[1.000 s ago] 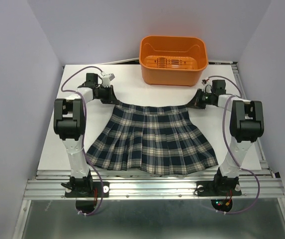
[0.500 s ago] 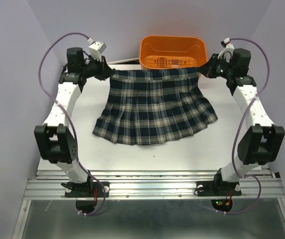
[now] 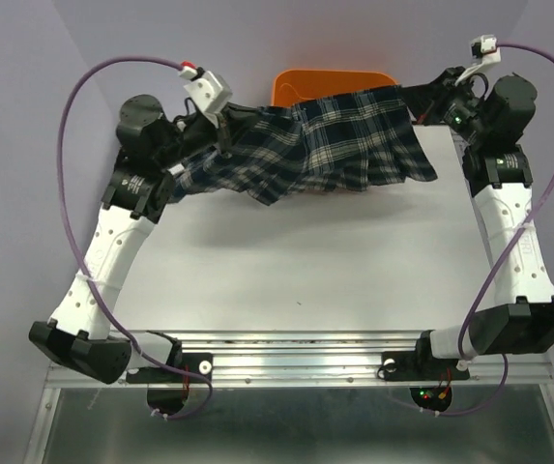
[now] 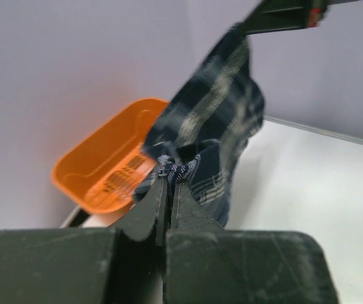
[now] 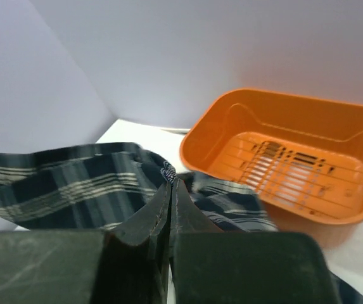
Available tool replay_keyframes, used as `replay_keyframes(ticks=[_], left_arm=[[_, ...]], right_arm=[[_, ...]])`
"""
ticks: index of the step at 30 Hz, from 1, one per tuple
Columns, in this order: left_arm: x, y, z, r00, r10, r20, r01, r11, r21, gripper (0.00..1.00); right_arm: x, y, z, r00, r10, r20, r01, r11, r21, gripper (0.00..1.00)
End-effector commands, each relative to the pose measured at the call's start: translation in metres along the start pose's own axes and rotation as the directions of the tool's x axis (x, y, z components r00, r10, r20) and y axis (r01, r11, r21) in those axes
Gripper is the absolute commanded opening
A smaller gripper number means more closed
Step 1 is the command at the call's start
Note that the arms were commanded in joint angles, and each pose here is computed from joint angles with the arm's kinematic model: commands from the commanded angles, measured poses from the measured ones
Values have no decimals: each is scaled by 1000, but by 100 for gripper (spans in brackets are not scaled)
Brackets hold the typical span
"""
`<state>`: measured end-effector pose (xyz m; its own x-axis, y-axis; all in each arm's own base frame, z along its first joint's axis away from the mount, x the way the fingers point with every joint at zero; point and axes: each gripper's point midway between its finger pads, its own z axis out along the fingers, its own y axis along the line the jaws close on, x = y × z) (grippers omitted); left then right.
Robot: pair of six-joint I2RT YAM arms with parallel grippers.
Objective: Fold and stack the skirts
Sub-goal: Flatten the skirt out
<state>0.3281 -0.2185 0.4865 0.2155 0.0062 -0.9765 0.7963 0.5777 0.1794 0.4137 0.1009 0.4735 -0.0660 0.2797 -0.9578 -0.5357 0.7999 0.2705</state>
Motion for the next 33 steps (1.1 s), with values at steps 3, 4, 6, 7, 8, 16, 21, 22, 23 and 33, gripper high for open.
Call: replay_keyframes(ticks=[3, 4, 6, 7, 8, 16, 21, 22, 23, 33], left_arm=[[-12, -17, 30, 998, -62, 20, 61, 997, 40, 0], [-12, -16, 30, 998, -68, 19, 67, 997, 34, 0], [-14, 7, 21, 997, -68, 23, 69, 997, -42, 0], [-14, 22, 13, 998, -66, 24, 68, 994, -86, 0], [-14, 22, 12, 997, -73, 23, 75, 993, -89, 0], [2, 47, -13, 998, -69, -13, 65, 981, -185, 0], [-2, 36, -37, 1000, -7, -22, 2, 976, -217, 0], [3, 33, -40, 999, -1, -36, -7, 977, -214, 0], [4, 30, -46, 999, 19, -46, -28, 976, -217, 0], [-26, -36, -131, 990, 139, -10, -138, 963, -230, 0]], right_arm=[[-24, 25, 5, 997, -48, 53, 50, 998, -49, 1], [-25, 25, 4, 996, -69, 49, 71, 996, -46, 1], [-41, 16, -6, 985, -149, 92, 145, 988, 46, 1], [-47, 14, -13, 980, -172, 102, 163, 982, 92, 1], [-46, 9, -14, 979, -181, 95, 169, 979, 115, 1], [-62, -6, -40, 957, -266, 112, 227, 933, 279, 1], [-57, 9, -57, 955, -286, 74, 261, 933, 248, 1], [-59, 18, -67, 952, -295, 81, 269, 933, 239, 1], [-57, 21, -73, 948, -310, 74, 285, 929, 234, 1], [-37, 84, -165, 940, -338, 39, 327, 930, 165, 1]])
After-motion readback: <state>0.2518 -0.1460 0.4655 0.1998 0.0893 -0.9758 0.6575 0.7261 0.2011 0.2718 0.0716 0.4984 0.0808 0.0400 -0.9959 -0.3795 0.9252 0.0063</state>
